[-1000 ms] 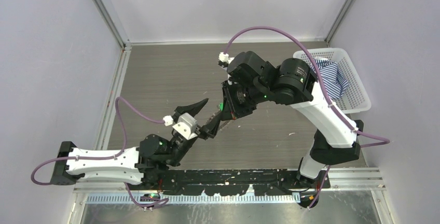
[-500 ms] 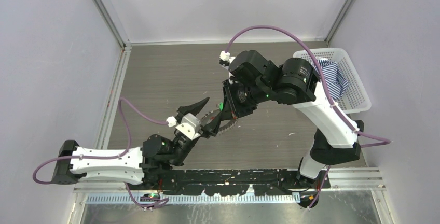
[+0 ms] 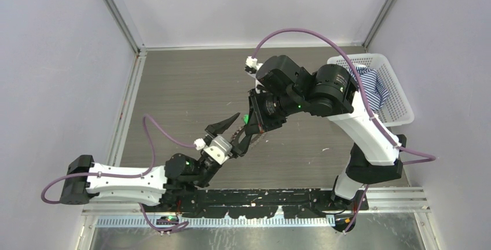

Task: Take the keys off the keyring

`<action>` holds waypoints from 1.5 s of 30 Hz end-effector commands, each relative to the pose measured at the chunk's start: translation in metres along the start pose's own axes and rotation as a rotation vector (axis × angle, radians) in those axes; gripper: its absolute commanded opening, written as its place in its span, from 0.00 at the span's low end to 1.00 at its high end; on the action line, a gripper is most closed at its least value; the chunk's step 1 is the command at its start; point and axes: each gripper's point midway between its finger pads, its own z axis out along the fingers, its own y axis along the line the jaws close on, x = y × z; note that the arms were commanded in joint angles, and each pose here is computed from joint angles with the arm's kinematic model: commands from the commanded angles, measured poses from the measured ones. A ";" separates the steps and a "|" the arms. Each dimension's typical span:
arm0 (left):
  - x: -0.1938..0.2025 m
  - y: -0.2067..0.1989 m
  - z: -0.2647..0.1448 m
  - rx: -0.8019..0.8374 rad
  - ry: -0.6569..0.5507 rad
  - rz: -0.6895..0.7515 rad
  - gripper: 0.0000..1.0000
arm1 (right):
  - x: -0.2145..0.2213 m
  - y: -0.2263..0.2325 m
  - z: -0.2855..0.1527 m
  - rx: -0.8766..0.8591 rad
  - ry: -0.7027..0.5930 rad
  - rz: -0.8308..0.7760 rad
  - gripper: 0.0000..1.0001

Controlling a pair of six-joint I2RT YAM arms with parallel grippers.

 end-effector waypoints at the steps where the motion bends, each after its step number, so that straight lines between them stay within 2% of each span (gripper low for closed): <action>1: -0.018 0.009 0.000 -0.048 -0.100 -0.047 0.59 | -0.004 0.010 -0.009 -0.054 -0.022 0.012 0.01; 14: -0.035 0.014 -0.004 -0.063 -0.225 -0.016 0.54 | 0.004 0.009 -0.007 -0.068 0.012 0.005 0.01; 19: -0.028 0.005 -0.003 -0.030 -0.220 0.006 0.50 | 0.002 0.010 -0.012 -0.078 -0.006 -0.001 0.01; 26: -0.019 -0.005 -0.004 0.015 -0.201 0.019 0.55 | 0.002 0.013 -0.015 -0.100 -0.011 -0.020 0.01; 37: -0.017 -0.004 -0.002 -0.006 -0.196 0.032 0.54 | 0.002 0.022 -0.023 -0.156 -0.021 -0.043 0.01; 45: -0.023 0.005 -0.003 -0.036 -0.213 0.043 0.40 | 0.008 0.031 -0.030 -0.220 -0.028 -0.093 0.01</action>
